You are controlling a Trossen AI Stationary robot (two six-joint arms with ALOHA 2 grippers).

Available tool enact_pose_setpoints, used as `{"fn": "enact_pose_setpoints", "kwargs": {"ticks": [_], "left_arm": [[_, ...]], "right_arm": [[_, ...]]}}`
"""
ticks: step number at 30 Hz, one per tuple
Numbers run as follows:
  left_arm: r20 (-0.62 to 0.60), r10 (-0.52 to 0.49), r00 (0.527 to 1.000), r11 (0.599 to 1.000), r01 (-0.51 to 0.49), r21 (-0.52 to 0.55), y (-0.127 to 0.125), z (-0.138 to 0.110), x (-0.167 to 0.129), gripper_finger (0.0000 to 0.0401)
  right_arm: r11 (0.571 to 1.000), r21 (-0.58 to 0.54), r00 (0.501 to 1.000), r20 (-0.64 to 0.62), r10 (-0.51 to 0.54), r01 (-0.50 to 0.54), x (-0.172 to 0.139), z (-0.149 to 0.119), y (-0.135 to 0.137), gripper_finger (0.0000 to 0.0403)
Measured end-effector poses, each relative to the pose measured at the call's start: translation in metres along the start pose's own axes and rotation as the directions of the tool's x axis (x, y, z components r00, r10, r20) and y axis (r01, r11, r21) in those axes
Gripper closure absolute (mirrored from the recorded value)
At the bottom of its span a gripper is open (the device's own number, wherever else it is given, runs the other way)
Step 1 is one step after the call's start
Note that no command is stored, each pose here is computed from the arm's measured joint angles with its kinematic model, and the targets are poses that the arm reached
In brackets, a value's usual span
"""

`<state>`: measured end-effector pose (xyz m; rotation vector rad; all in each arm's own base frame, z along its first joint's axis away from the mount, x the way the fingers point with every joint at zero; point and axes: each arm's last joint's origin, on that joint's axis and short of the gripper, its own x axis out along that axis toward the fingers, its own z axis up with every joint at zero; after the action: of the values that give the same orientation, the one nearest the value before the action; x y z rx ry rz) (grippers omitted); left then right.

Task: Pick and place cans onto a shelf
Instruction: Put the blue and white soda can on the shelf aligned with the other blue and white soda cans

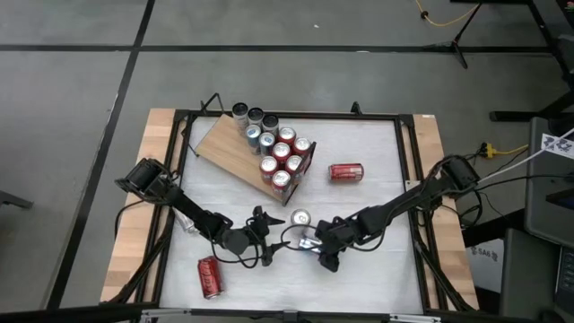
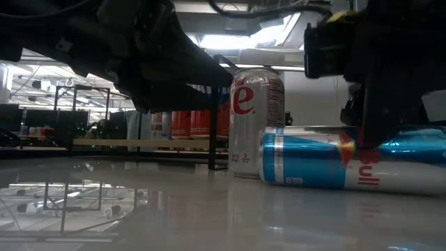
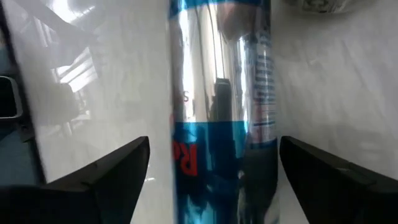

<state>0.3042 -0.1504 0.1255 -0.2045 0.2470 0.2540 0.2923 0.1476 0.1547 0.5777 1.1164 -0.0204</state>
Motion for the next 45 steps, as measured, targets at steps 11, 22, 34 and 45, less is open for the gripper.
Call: {"fn": "enact_pose_setpoints", "kwargs": {"ticks": [11, 22, 34, 45], "left_arm": [[-0.022, -0.033, 0.999, 0.999, 0.033, -0.008, 0.005, 0.002, 0.006, 0.0076], [-0.073, -0.023, 0.997, 0.997, 0.018, -0.076, 0.008, -0.003, 0.006, 0.0076], [-0.147, -0.026, 0.989, 0.988, 0.004, -0.153, 0.019, -0.006, 0.012, 0.0076], [-0.183, -0.084, 0.979, 0.984, 0.053, -0.170, 0.021, -0.006, 0.015, 0.0076]], "right_arm": [[0.999, 0.026, 0.999, 0.028, -0.042, 0.041, -0.037, -0.002, 0.000, 0.0052], [0.996, 0.016, 0.993, -0.089, -0.080, 0.082, -0.042, -0.060, 0.027, 0.0052], [0.966, 0.159, 0.978, 0.000, -0.208, 0.206, -0.046, -0.082, 0.029, 0.0052], [0.968, 0.168, 0.982, -0.001, -0.189, 0.187, -0.031, -0.082, 0.032, 0.0052]]}}
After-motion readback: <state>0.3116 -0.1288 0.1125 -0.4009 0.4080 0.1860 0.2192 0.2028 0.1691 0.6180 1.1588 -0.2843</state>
